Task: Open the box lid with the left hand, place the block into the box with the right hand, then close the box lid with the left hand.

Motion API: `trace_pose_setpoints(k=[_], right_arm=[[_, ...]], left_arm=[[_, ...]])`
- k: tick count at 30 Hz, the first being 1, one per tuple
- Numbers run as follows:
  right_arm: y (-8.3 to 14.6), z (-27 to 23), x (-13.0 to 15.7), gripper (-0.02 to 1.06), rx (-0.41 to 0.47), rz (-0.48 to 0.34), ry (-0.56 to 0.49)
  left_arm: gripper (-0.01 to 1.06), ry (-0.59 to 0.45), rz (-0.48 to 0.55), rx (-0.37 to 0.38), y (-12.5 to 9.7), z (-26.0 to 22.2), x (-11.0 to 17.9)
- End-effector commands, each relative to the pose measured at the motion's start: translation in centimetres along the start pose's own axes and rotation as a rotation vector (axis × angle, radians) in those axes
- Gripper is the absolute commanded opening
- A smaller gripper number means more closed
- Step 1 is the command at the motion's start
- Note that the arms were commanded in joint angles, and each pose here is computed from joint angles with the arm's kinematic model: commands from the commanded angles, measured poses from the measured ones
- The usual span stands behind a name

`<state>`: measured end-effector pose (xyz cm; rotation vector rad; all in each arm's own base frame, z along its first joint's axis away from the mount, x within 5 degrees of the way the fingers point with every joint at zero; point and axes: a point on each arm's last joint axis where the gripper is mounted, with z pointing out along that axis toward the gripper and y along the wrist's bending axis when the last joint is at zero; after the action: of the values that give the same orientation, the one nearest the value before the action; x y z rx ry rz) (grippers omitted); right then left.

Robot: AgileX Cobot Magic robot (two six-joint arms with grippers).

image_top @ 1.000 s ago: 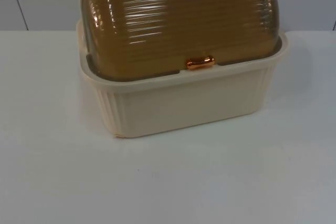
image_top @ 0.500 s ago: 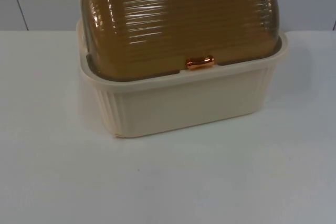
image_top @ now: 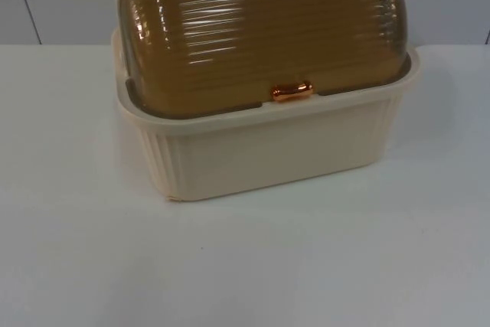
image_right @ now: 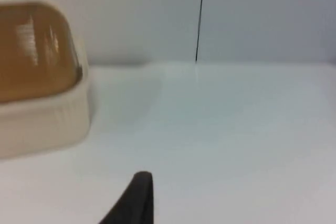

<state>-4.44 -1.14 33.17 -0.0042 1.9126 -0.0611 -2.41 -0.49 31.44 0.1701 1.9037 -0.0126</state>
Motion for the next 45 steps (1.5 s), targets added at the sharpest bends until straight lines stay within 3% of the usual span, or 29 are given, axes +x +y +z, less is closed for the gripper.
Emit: trace_pose_setpoints(k=[1, 3, 11, 28, 35, 39, 45], right_arm=[[0.1, 0.9, 0.8, 1.05, -0.001, 0.017, 0.059], [0.3, 2.0, 1.9, 1.05, 0.000, 0.026, 0.125], [0.5, 4.1, 3.8, 1.05, 0.002, 0.016, 0.217], [0.5, 4.2, 3.8, 1.05, 0.004, 0.015, 0.215], [0.6, 4.6, 2.7, 1.05, -0.005, 0.015, 0.078], [0.6, 5.3, 3.6, 1.05, -0.001, -0.013, 0.132], [0.6, 5.3, 3.6, 1.05, -0.005, -0.012, 0.132]], left_arm=[[1.05, 0.014, -0.008, -0.006, 0.1, 0.4, 0.3], [1.05, 0.045, -0.036, -0.004, 0.1, 1.1, 1.0], [1.05, 0.133, -0.047, 0.002, 0.0, 2.9, 2.8], [1.05, 0.149, -0.041, -0.006, 0.1, 3.0, 3.1], [1.05, 0.149, -0.041, -0.006, 0.1, 3.0, 3.1], [1.05, 0.149, -0.041, -0.006, 0.1, 3.0, 3.1], [1.05, 0.149, -0.041, -0.006, 0.1, 3.0, 3.1]])
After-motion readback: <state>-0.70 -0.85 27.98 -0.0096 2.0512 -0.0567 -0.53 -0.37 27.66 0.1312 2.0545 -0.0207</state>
